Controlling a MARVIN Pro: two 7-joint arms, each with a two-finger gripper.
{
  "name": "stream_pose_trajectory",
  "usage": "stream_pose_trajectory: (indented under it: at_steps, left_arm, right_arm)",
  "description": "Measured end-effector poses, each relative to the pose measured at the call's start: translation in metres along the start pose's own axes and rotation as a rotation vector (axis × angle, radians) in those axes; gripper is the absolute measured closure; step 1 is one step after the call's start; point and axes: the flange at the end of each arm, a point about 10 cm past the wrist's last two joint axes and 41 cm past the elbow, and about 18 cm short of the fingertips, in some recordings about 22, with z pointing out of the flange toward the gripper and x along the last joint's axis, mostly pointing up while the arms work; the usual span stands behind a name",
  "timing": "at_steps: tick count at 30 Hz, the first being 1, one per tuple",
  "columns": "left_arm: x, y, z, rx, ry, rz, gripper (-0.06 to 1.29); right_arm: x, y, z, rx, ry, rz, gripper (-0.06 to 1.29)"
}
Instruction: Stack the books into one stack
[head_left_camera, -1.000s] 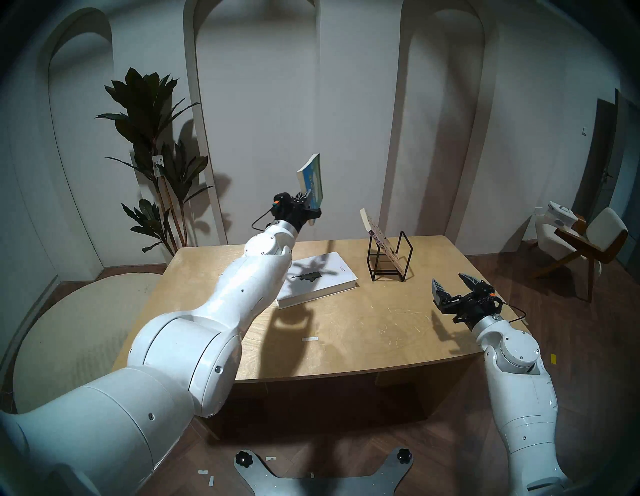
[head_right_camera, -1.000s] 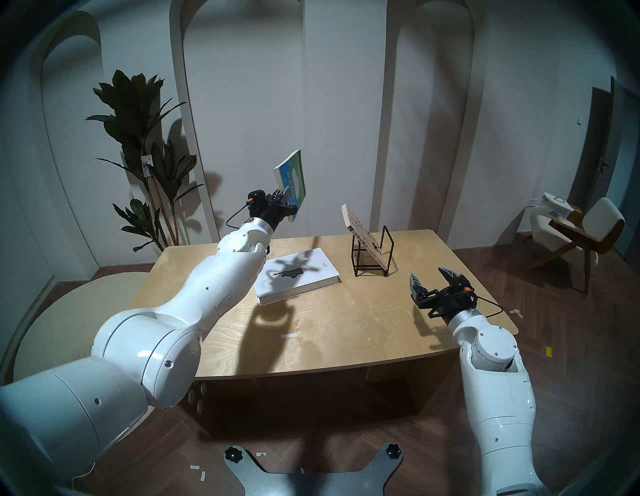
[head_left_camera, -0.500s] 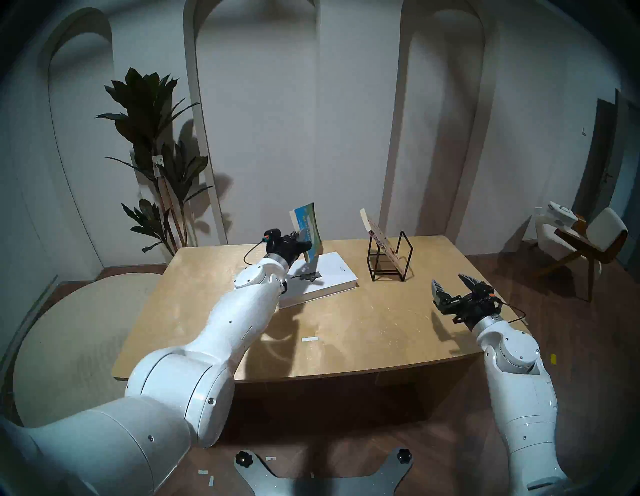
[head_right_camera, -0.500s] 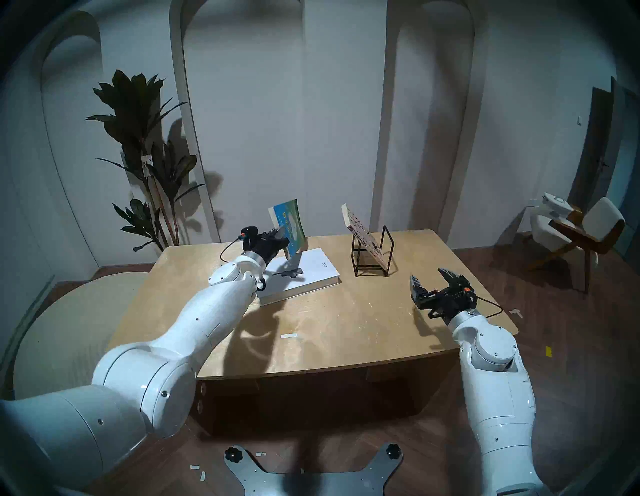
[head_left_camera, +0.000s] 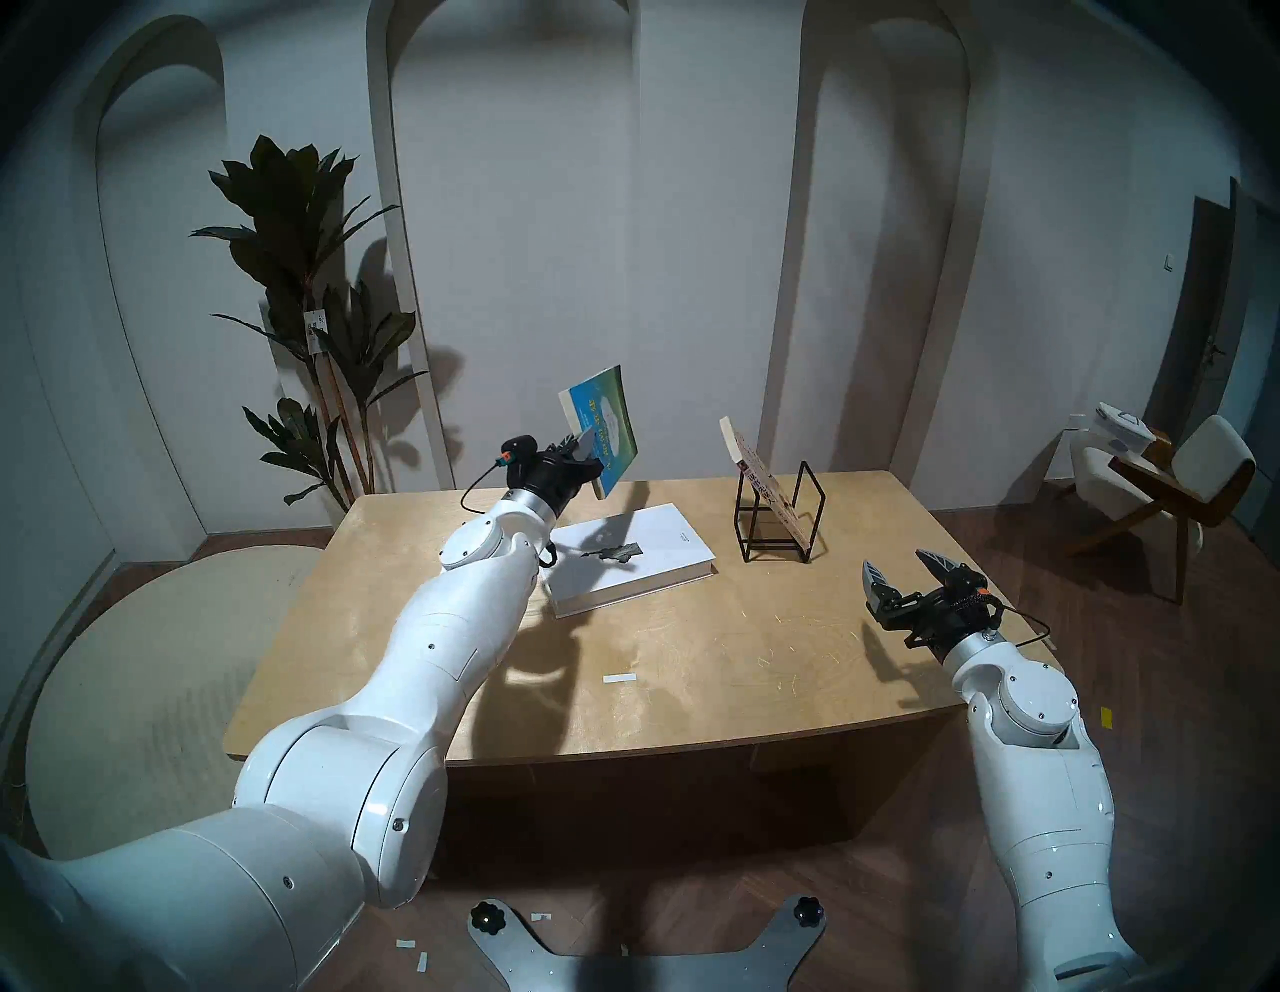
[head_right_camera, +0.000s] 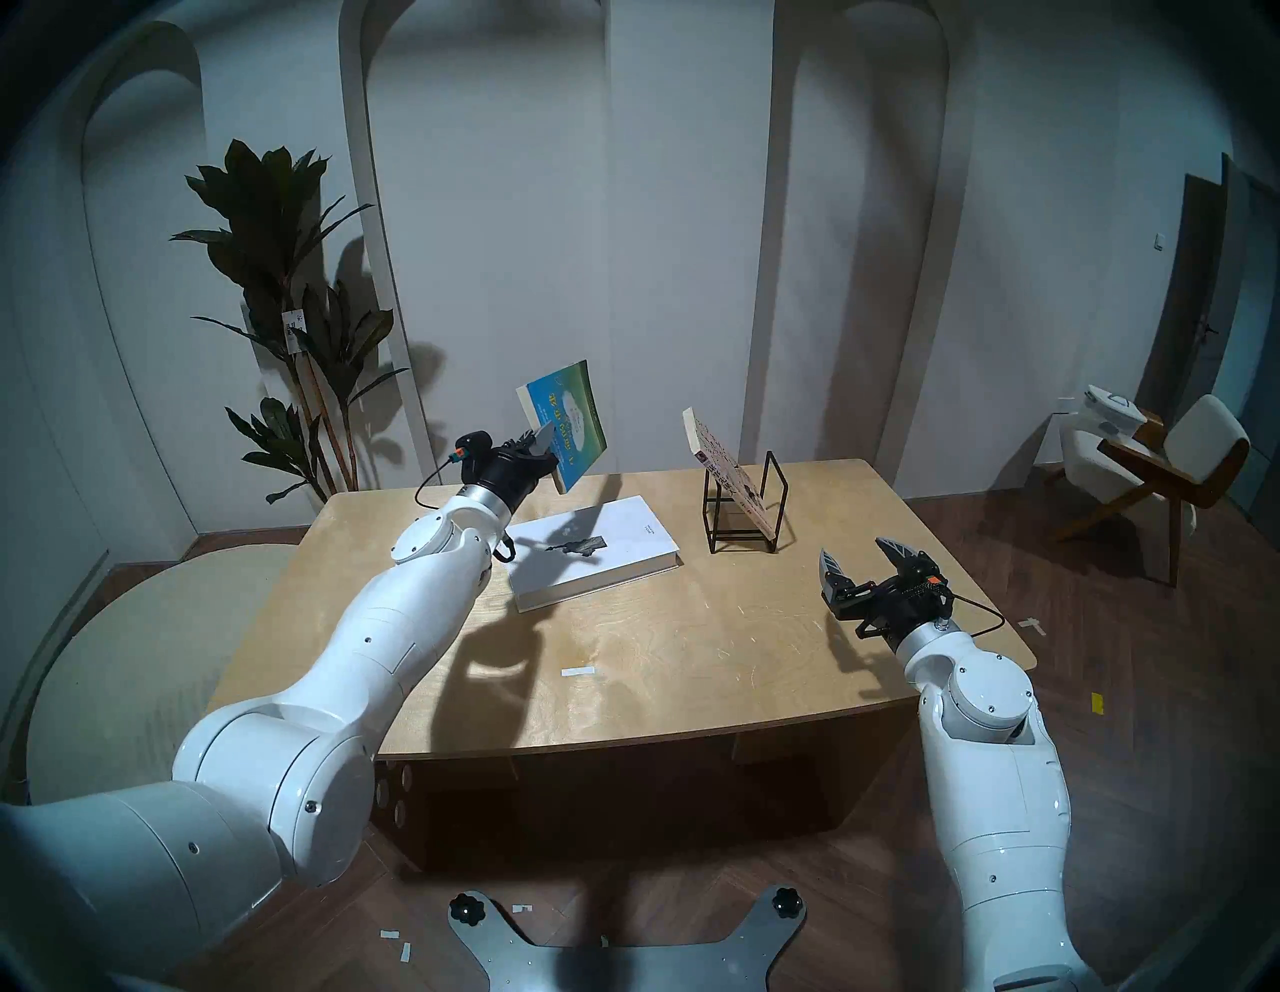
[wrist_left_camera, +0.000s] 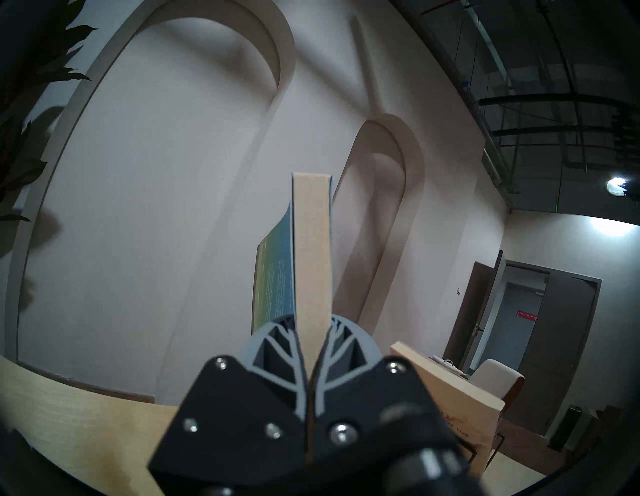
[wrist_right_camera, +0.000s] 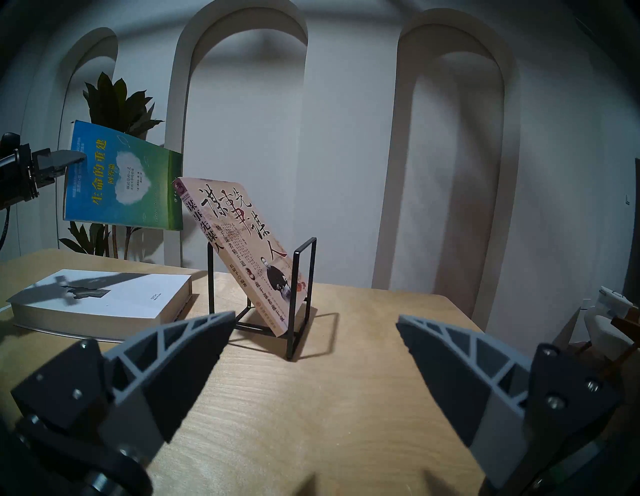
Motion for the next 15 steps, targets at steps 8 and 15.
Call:
stream_pose_trajectory:
  at_steps: [8, 15]
  left_arm:
    - [-0.029, -0.002, -0.026, -0.006, -0.083, -0.100, 1.24]
    - [-0.046, 0.015, -0.037, -0.059, -0.129, -0.191, 1.24]
  right_arm:
    - [0.000, 0.000, 0.000, 0.001, -0.001, 0.000, -0.02]
    - [-0.001, 0.000, 0.001, 0.001, -0.003, 0.000, -0.02]
